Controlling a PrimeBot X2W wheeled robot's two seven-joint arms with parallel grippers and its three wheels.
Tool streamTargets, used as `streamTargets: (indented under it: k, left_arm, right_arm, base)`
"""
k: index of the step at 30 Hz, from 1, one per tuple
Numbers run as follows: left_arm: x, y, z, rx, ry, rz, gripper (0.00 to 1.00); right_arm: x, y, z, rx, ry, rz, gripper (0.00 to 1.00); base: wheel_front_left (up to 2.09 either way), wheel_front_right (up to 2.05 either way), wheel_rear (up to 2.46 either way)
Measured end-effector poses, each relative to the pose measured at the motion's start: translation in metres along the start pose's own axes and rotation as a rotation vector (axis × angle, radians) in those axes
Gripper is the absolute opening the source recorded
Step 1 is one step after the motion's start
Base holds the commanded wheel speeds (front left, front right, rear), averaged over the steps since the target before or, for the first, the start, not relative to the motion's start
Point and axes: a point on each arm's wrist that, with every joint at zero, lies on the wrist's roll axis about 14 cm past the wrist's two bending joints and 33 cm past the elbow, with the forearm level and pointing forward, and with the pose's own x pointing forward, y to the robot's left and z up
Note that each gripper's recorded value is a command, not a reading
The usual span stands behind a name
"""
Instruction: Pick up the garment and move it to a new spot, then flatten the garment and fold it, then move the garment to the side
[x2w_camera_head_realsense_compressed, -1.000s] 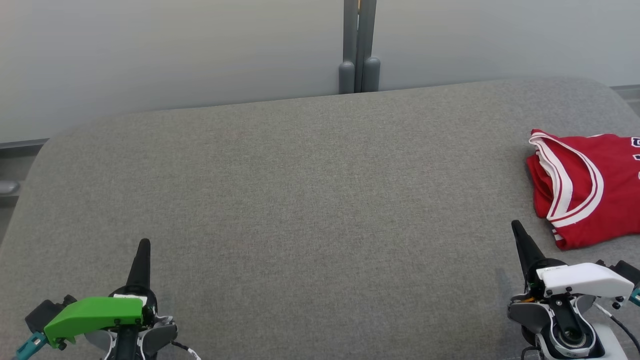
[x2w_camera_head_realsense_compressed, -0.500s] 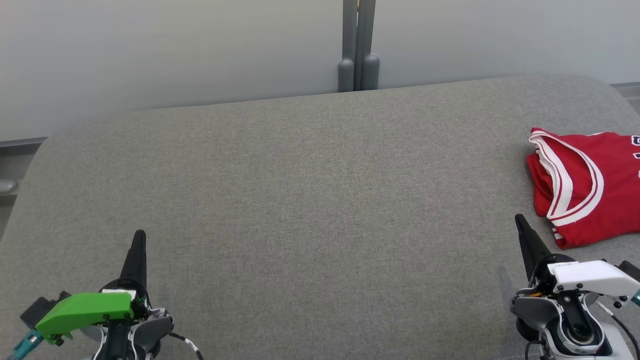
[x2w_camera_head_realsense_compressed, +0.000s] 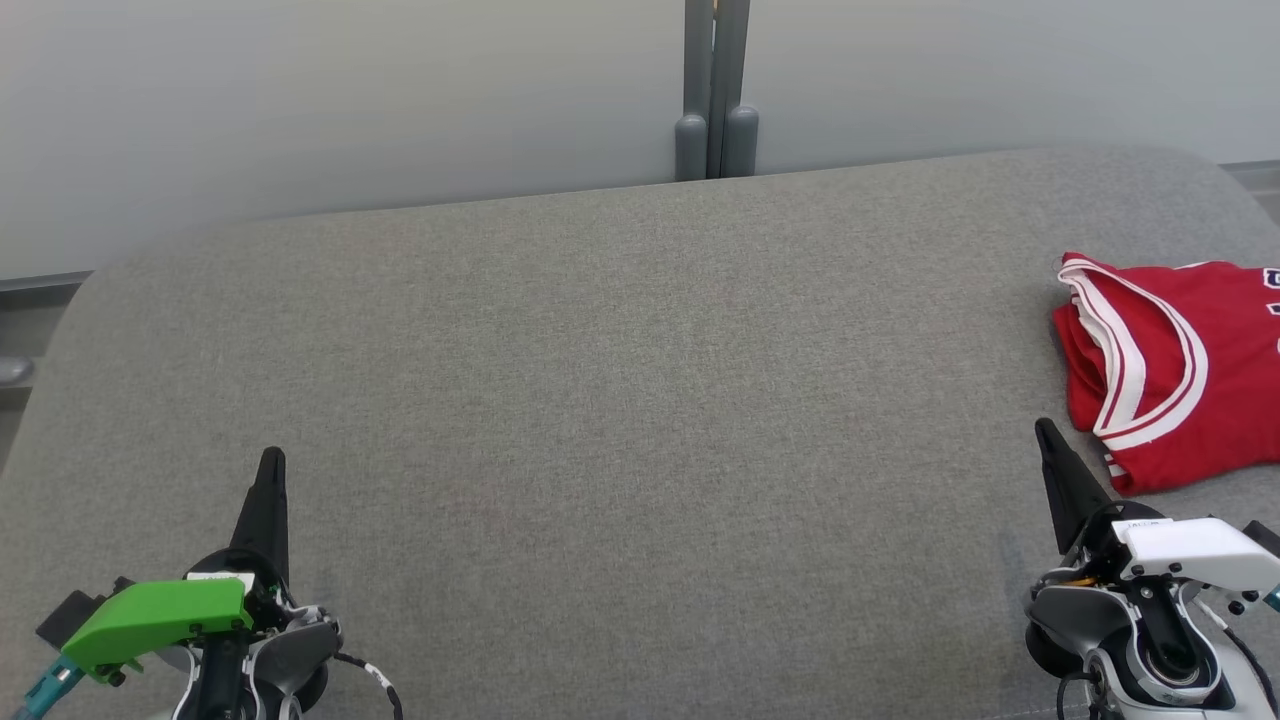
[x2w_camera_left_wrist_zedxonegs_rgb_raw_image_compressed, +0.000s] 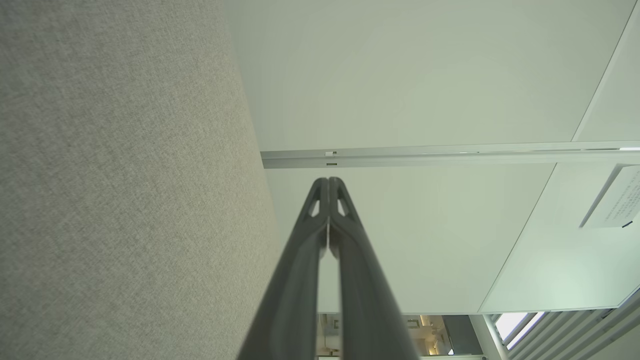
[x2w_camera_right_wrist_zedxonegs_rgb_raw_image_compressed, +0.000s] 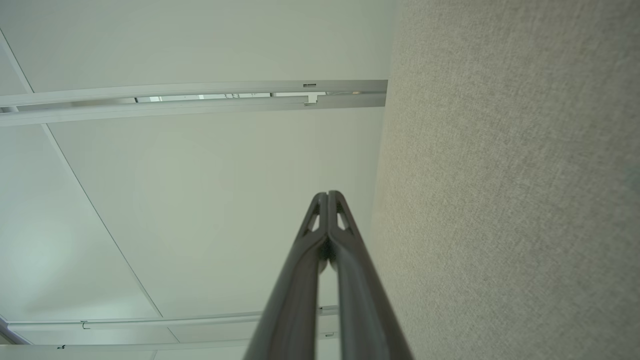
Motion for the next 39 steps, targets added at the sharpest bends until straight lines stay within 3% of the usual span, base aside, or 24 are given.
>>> streamTargets:
  k: [39]
  left_arm:
    - [0.0001,-0.0004,0.0000,0.000,0.000,-0.002,0.00]
  right_arm:
    - [0.0000,0.0001,0.0001,0.000,0.000,0.000,0.00]
  base:
    - [0.00,0.00,0.00]
